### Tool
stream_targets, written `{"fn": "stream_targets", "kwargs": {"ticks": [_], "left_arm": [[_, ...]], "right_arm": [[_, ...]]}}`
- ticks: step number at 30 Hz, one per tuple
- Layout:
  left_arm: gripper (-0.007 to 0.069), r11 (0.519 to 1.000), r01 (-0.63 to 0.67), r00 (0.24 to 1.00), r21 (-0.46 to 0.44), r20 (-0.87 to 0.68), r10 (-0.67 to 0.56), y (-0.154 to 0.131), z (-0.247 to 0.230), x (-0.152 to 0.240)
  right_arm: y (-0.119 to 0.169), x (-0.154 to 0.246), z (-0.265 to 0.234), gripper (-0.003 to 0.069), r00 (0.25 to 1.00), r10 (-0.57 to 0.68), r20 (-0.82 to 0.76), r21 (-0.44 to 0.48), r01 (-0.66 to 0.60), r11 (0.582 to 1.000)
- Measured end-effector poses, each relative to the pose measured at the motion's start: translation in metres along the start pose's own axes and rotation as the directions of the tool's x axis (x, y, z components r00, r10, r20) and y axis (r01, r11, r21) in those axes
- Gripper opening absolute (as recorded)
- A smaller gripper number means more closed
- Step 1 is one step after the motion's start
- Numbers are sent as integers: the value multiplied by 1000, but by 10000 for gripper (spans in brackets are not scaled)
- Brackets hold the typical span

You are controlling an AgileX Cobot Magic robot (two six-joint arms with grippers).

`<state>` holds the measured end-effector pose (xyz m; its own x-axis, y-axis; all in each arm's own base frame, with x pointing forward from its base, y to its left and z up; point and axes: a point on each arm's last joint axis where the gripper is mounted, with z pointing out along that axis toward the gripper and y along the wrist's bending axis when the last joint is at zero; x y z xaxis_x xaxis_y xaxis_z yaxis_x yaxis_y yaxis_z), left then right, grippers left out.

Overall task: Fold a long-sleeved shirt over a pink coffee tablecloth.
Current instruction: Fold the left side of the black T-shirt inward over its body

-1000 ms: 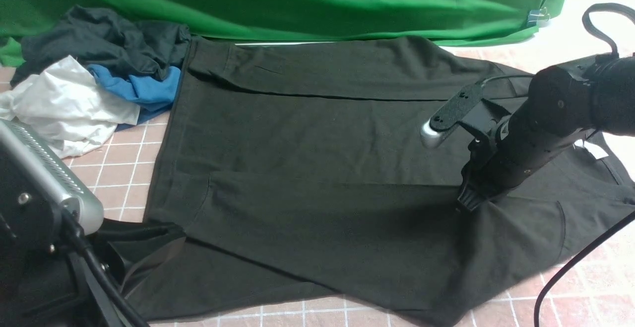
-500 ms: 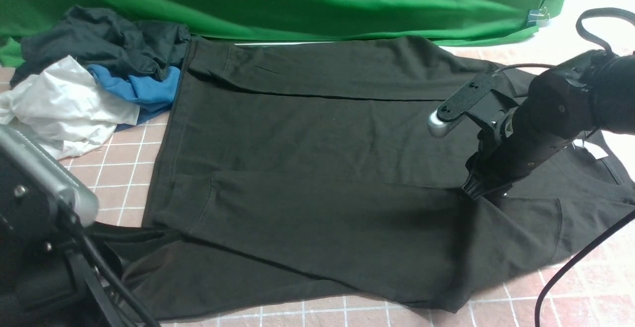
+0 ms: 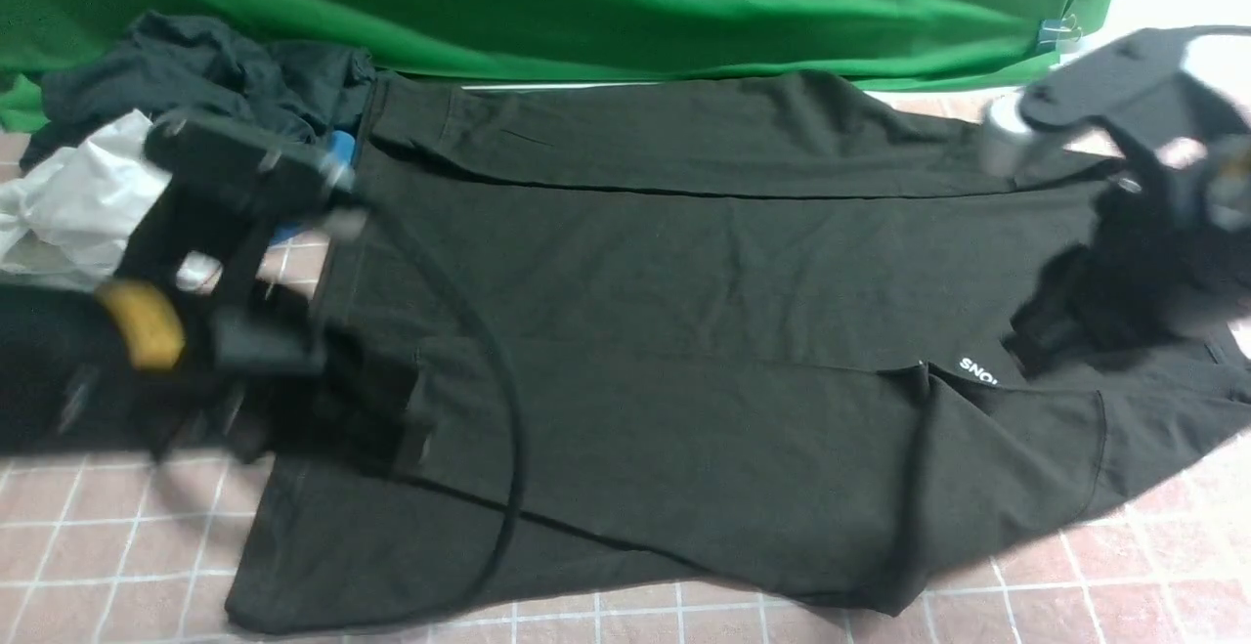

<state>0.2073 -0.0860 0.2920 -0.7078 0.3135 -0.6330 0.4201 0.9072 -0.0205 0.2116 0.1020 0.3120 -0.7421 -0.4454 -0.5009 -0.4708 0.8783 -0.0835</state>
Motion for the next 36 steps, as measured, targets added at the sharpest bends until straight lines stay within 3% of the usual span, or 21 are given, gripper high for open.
{"fn": "stream_targets", "kwargs": {"ticks": [4,13,16,20,25,31,36], "left_arm": [[15,999,-2,997,-41,-80,-1,27,32,-19],[54,999,24,951,-32,-309,-33,93,107,-21],[125,999,36,935,-41,-350,-48,112,127,-16],[277,996,38,941,-82,-333,-63,129,149,-10],[366,997,15,957,-77,-287,-37,133,163,-10],[358,999,12,958,-38,-287,-23,132,179,-5],[286,999,13,958,-34,-286,-22,132,179,-5]], "right_arm": [[12,23,-23,156,997,-35,67,-31,37,999],[17,45,-39,166,988,-50,145,-52,58,997],[20,47,-35,169,988,-28,153,-81,41,996],[26,45,-32,176,981,15,194,-138,12,990],[27,41,-33,181,971,29,237,-152,8,988],[27,38,-34,188,961,36,274,-152,7,988],[27,37,-34,195,958,38,284,-153,6,988]]}}
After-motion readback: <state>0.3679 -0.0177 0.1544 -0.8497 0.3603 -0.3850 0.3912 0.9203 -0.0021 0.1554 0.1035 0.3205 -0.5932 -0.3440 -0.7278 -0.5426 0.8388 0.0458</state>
